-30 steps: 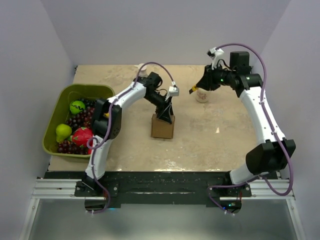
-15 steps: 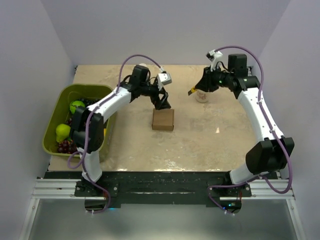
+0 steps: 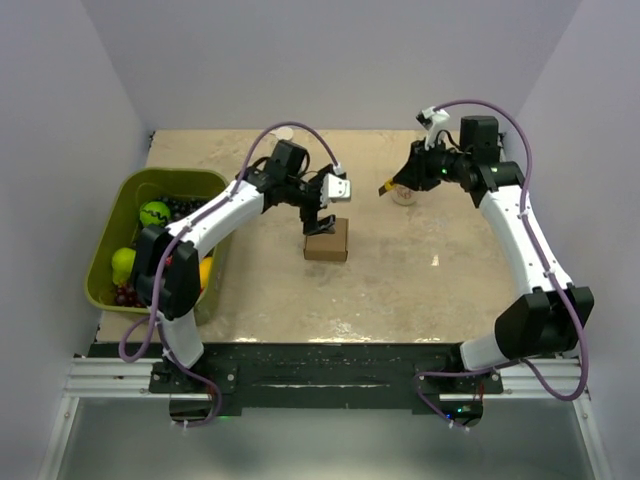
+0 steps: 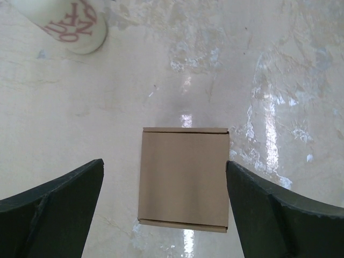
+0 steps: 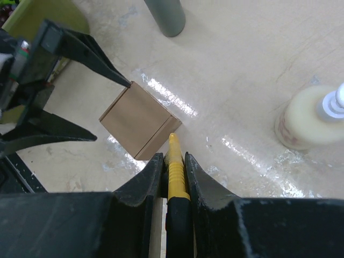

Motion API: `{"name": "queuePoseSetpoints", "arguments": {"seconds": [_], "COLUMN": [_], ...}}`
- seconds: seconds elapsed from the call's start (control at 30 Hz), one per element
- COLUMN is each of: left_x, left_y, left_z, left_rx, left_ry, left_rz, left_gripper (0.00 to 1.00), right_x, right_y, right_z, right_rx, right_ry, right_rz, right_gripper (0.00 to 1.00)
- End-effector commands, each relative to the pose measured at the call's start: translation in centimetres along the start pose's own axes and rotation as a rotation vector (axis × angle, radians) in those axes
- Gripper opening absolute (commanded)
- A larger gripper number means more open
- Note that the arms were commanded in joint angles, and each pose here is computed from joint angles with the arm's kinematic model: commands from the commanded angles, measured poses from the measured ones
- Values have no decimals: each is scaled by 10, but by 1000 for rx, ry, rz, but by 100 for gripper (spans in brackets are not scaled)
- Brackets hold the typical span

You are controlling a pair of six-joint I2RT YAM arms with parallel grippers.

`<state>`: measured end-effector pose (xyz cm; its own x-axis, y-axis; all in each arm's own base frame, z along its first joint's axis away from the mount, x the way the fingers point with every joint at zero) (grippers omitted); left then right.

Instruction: Unpack the express box

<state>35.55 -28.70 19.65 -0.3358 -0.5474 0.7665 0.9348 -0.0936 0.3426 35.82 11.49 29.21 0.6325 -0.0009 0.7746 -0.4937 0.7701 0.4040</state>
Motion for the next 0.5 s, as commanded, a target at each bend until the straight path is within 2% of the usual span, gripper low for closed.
{"name": "queuePoseSetpoints", "arguments": {"seconds": [0.0, 0.47], "left_x": [-14, -66], "left_y": [-16, -38], "left_z": [-13, -49], "left_rx": [-50, -54], "left_ry": [87, 287], "left_rz": [-105, -220], "left_gripper": [100, 100], "right_x": [13, 11], "right_y": [8, 4], "right_z": [16, 21], "right_rx": [4, 2], "right_ry": [-74, -80], "right_rz": [23, 7], "right_gripper": [0, 0]}}
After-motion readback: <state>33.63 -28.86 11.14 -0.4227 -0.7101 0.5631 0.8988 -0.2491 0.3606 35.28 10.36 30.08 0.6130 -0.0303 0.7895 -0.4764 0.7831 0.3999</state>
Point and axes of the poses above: each gripper's point midway between its finger pads, its own z axis back along the fingers, its own y axis along the line the jaws close on, x = y × z, the point moved 4 cm from there along z, back along the fingers, and after that the axes turned 11 degrees about -z, right-handed, at the moved point
